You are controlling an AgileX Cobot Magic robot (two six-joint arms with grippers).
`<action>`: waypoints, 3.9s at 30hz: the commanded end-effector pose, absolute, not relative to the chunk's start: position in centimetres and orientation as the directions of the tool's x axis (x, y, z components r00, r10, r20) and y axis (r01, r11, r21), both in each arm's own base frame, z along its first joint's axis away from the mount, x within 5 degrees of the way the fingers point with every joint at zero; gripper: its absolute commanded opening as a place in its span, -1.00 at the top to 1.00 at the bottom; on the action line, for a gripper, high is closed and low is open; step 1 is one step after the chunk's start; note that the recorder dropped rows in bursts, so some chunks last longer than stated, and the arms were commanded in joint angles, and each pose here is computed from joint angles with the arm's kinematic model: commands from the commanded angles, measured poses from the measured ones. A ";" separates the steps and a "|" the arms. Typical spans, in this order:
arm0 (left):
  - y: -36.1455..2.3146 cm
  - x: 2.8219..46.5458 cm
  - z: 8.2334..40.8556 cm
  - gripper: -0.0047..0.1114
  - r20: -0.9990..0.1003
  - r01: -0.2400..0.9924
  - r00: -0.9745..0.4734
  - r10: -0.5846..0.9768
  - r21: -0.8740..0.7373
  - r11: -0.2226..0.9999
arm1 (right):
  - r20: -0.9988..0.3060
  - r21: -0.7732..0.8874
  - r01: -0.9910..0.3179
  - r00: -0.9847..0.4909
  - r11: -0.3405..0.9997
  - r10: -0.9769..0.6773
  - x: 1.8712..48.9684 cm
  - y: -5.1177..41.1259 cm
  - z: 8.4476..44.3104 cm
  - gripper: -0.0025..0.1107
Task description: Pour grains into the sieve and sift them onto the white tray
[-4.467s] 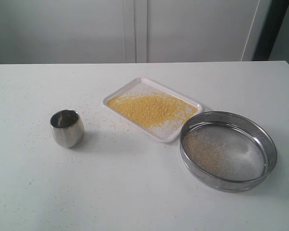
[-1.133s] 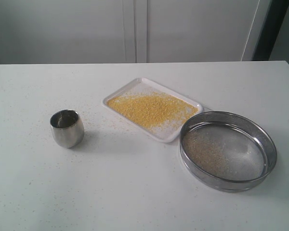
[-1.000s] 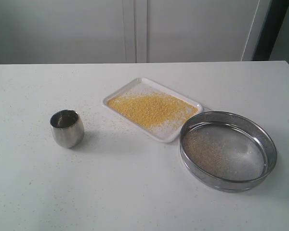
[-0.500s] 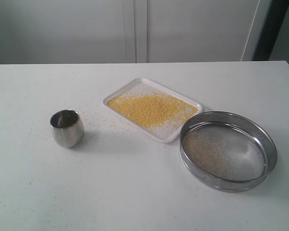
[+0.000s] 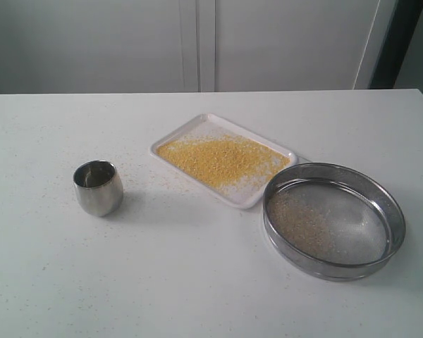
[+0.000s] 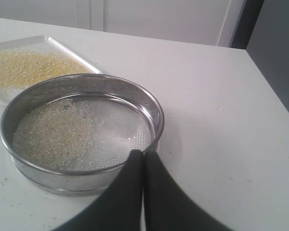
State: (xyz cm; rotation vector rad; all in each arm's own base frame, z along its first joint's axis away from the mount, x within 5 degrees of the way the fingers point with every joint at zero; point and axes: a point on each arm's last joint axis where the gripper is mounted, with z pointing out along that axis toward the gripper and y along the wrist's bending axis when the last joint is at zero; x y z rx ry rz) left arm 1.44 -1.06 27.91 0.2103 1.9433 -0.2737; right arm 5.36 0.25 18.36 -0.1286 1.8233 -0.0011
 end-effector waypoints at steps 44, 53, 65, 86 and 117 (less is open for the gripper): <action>-0.7 1.1 27.3 0.92 -0.936 0.002 -0.341 -0.089 -0.096 0.995 | -0.966 -0.084 -0.094 -0.236 0.992 -0.105 5.4 0.3 18.3 0.96; -0.1 2.2 25.5 0.92 -0.941 -0.038 -0.336 -0.042 -0.031 0.999 | -0.966 -0.084 -0.094 -0.236 0.992 -0.105 5.4 0.3 18.3 0.96; 0.4 3.8 20.6 0.92 -0.909 -0.058 -0.417 -0.001 0.026 0.998 | -0.966 -0.084 -0.094 -0.236 0.992 -0.105 5.4 0.3 18.3 0.96; 0.3 5.3 16.9 0.92 -0.946 -0.052 -0.325 0.005 0.023 0.998 | -0.966 -0.084 -0.094 -0.236 0.992 -0.105 5.4 0.3 18.3 0.96; 0.3 5.1 16.6 0.92 -0.926 -0.004 -0.361 0.108 0.118 0.993 | -0.968 -0.060 -0.088 -0.239 0.994 -0.080 5.4 0.3 18.3 0.96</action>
